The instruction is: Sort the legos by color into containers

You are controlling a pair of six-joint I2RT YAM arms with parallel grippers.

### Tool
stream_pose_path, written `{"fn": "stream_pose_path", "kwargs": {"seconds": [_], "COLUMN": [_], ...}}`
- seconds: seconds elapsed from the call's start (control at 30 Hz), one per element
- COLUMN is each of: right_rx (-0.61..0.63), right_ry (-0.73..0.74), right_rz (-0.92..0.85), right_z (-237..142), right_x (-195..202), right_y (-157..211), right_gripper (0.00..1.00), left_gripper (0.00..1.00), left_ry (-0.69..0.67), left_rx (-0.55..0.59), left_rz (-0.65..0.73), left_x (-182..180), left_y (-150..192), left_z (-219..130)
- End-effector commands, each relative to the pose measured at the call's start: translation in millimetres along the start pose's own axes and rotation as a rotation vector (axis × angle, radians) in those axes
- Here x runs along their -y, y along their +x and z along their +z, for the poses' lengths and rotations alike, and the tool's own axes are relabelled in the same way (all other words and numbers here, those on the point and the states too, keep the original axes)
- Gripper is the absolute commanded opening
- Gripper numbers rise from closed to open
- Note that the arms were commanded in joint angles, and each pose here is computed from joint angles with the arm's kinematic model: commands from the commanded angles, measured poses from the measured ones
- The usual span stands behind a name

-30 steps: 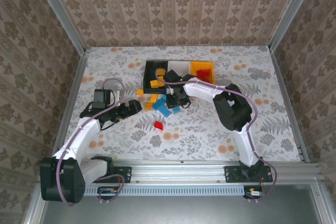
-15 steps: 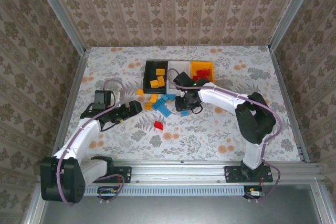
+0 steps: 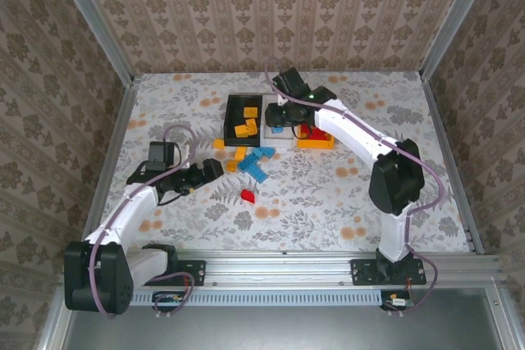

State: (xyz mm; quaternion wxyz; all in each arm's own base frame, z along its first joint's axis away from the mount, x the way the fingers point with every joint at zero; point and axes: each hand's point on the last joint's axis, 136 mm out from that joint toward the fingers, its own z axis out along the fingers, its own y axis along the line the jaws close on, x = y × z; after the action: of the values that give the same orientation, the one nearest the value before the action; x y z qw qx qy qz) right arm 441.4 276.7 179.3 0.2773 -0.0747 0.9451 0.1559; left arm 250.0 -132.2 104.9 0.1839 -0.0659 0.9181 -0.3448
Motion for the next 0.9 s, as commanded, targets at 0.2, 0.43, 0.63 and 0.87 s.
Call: {"fn": "stream_pose_path", "kwargs": {"seconds": [0.2,0.43,0.63,0.87], "right_rx": [-0.041,-0.097,-0.128,-0.136], "right_ry": [0.110,0.130,0.132,0.138], "right_rz": [-0.026,0.003,0.015,0.029], "right_z": [55.7,89.5,102.6,100.5], "right_x": [28.3,46.9,52.9,57.6], "right_y": [-13.3,-7.6,-0.1,1.7], "right_gripper": [0.34,0.34,0.38,0.52], "left_gripper": [1.00,1.00,1.00,1.00], "left_ry": [0.029,0.033,0.035,0.047], "left_rx": [-0.014,-0.028,-0.028,-0.025], "left_rz": [0.018,0.012,0.018,0.020], "left_x": [6.5,10.3,12.0,13.4], "left_y": [-1.9,2.3,1.7,-0.4], "left_z": [-2.9,-8.1,-9.5,-7.5]}}
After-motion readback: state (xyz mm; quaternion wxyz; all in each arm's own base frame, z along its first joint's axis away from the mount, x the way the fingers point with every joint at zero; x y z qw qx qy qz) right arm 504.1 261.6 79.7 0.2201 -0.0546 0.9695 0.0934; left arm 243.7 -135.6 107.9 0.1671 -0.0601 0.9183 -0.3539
